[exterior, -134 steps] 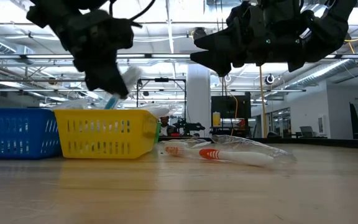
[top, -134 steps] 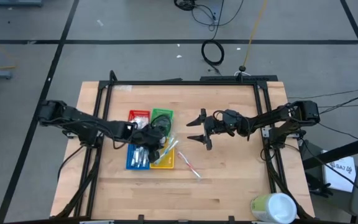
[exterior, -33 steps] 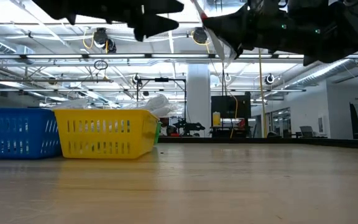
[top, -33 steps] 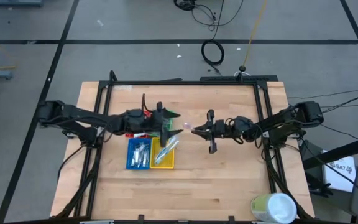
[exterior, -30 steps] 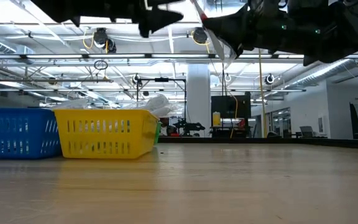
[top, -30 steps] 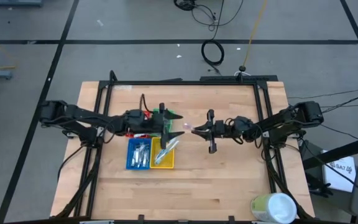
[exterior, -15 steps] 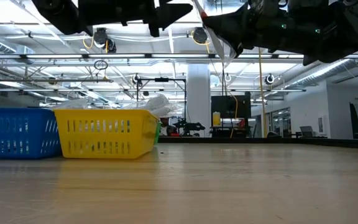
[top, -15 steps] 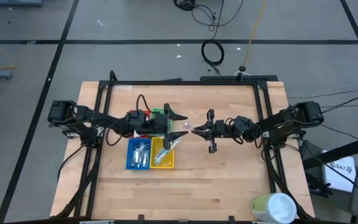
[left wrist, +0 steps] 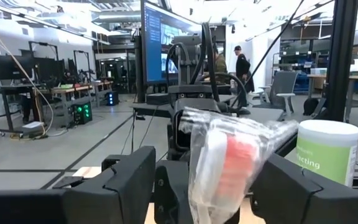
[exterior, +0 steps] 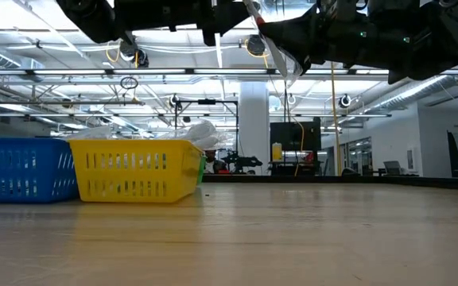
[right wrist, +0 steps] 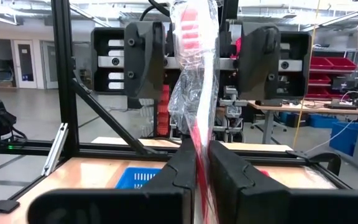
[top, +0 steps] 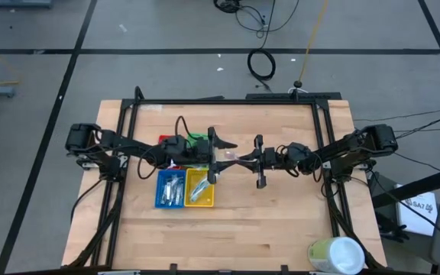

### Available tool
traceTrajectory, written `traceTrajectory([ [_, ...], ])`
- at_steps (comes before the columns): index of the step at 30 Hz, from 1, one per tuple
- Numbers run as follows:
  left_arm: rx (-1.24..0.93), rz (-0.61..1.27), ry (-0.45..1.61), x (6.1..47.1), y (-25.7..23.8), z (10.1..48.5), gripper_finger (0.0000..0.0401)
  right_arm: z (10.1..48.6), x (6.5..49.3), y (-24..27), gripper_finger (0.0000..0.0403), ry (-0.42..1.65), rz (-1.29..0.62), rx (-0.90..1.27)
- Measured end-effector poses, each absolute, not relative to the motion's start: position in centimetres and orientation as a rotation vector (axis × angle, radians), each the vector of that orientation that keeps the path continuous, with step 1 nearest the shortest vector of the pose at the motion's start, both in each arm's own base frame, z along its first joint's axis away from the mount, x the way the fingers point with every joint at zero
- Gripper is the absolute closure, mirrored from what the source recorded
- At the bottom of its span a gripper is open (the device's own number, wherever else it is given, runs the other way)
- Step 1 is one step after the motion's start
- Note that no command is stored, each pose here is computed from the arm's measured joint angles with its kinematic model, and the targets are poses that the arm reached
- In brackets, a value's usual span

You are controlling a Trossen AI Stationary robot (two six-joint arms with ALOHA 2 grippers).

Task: Pick & Place Travel size toiletries
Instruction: Put the orange toothbrush into the yellow bin

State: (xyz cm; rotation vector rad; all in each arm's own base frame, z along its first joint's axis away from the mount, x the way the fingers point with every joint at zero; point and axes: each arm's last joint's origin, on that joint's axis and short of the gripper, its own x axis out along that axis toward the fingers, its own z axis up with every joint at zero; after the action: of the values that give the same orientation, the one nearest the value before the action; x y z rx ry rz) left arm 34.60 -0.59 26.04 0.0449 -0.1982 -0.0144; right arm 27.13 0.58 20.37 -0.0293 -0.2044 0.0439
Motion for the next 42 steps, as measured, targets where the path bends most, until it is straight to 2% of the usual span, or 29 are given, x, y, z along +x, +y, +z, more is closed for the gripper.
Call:
traceTrajectory([
  [4,0.045,-0.014,-0.181,34.6,-0.6,25.9,0.0201,20.4,27.1,0.6,0.0389,-0.203,0.044,-0.029],
  [11,0.059,-0.024,-0.174,34.5,-0.6,26.0,0.0363,20.3,27.1,0.6,0.0355,-0.201,0.05,-0.03],
  [17,0.066,-0.013,-0.166,33.9,-0.4,26.9,0.0364,19.9,27.2,0.6,0.0343,-0.155,0.048,-0.031],
  [21,0.079,0.051,-0.086,32.5,-0.2,28.2,0.0364,19.5,27.2,0.6,0.0323,-0.092,0.043,-0.039],
  [24,0.067,0.081,-0.001,30.9,-0.1,29.2,0.0364,19.6,26.9,0.4,0.0289,-0.047,-0.006,-0.041],
  [29,-0.022,0.088,0.185,27.9,-0.2,29.9,0.0364,19.7,25.9,0.0,0.0208,0.095,-0.157,-0.045],
  [35,-0.147,0.051,0.322,26.2,-1.6,28.8,0.0364,19.4,24.8,-0.3,0.0117,0.233,-0.248,-0.039],
  [38,-0.189,0.035,0.373,26.0,-2.4,27.2,0.0364,19.5,24.8,-0.4,0.0092,0.232,-0.273,-0.041],
  [42,-0.234,0.057,0.458,26.1,-2.9,24.4,0.0364,19.5,24.8,-0.4,0.0086,0.23,-0.274,-0.041],
])
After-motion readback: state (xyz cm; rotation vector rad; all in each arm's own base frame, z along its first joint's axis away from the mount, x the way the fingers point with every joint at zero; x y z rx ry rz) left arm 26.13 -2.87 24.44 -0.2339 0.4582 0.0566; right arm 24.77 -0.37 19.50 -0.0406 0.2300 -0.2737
